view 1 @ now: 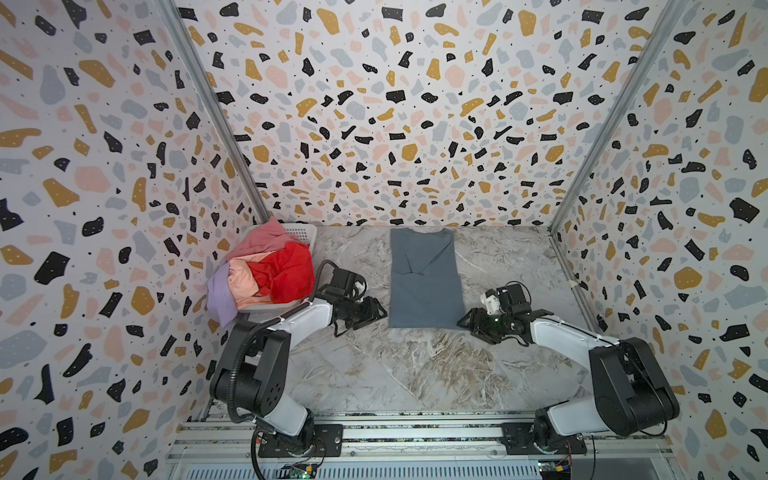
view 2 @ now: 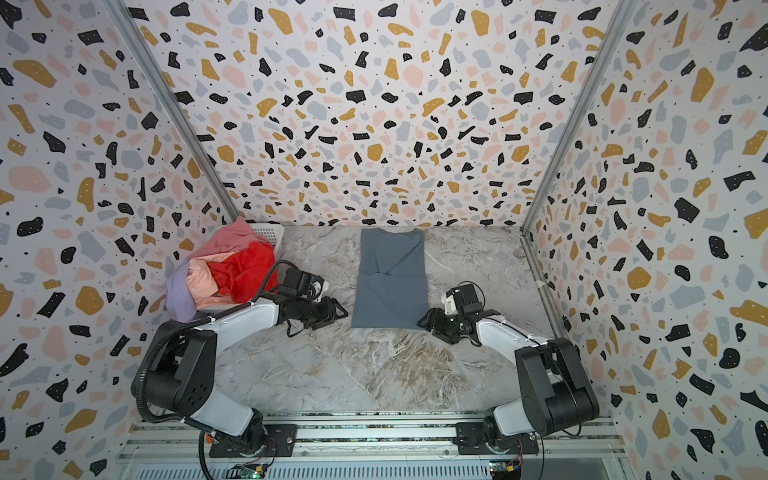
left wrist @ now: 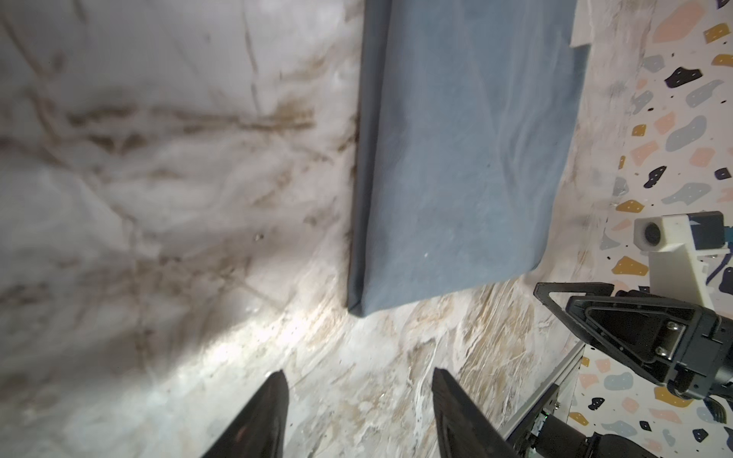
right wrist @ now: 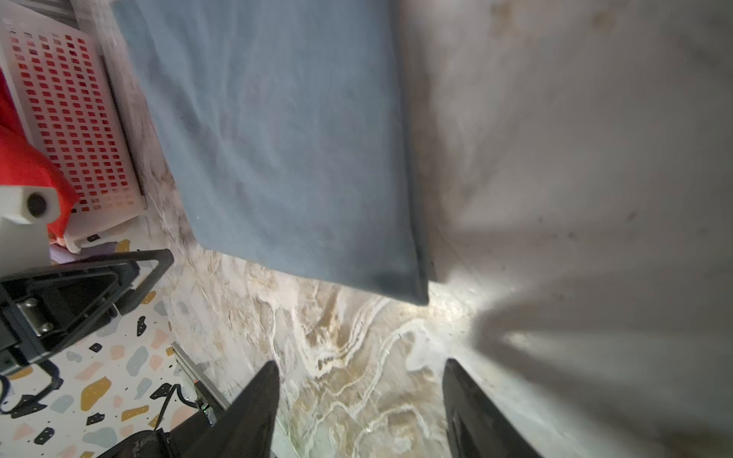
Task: Fold and stack the t-shirts
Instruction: 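Release the folded shirt and pull both grippers back toward the robot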
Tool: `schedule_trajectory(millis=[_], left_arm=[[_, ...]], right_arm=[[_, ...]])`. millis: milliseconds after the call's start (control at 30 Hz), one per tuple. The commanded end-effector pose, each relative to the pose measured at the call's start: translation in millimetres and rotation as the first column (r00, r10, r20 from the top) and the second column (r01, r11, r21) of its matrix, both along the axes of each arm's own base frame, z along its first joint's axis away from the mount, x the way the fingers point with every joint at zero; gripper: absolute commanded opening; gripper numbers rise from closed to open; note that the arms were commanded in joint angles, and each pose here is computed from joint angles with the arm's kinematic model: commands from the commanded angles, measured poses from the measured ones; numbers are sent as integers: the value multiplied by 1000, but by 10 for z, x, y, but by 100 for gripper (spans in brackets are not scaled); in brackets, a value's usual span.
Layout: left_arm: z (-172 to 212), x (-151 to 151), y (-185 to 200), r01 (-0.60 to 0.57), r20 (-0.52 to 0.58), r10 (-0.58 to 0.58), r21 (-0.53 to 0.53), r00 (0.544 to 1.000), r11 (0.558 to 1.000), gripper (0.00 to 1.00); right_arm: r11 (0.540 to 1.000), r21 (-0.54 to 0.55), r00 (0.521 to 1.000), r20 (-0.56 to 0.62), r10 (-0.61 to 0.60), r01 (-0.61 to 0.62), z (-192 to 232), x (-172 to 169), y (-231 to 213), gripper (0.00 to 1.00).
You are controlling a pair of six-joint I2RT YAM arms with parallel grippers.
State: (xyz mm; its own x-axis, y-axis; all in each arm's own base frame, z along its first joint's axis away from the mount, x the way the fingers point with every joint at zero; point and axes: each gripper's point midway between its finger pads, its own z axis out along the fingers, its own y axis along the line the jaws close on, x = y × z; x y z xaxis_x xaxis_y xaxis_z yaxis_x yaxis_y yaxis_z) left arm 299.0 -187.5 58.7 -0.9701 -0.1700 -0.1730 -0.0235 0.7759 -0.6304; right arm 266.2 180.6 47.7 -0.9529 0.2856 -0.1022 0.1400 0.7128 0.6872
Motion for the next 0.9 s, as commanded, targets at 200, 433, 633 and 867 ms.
schedule_trajectory(millis=[200, 433, 633, 867], left_arm=[[-196, 7, -237, -38, -37, 34, -112, 999, 993, 59], [-360, 146, -402, -66, -86, 51, -172, 995, 983, 55], [-416, 142, -515, -49, -112, 29, -185, 993, 981, 40], [-296, 222, -547, -40, -68, 27, -198, 997, 979, 0]], right_arm=[[988, 94, 993, -5, -122, 122, -105, 193, 163, 65], [981, 61, 983, -13, -182, 183, -248, 414, 148, 64], [976, 72, 979, -9, -205, 205, -278, 553, 172, 54], [985, 32, 985, 39, -170, 169, -211, 574, 145, 6]])
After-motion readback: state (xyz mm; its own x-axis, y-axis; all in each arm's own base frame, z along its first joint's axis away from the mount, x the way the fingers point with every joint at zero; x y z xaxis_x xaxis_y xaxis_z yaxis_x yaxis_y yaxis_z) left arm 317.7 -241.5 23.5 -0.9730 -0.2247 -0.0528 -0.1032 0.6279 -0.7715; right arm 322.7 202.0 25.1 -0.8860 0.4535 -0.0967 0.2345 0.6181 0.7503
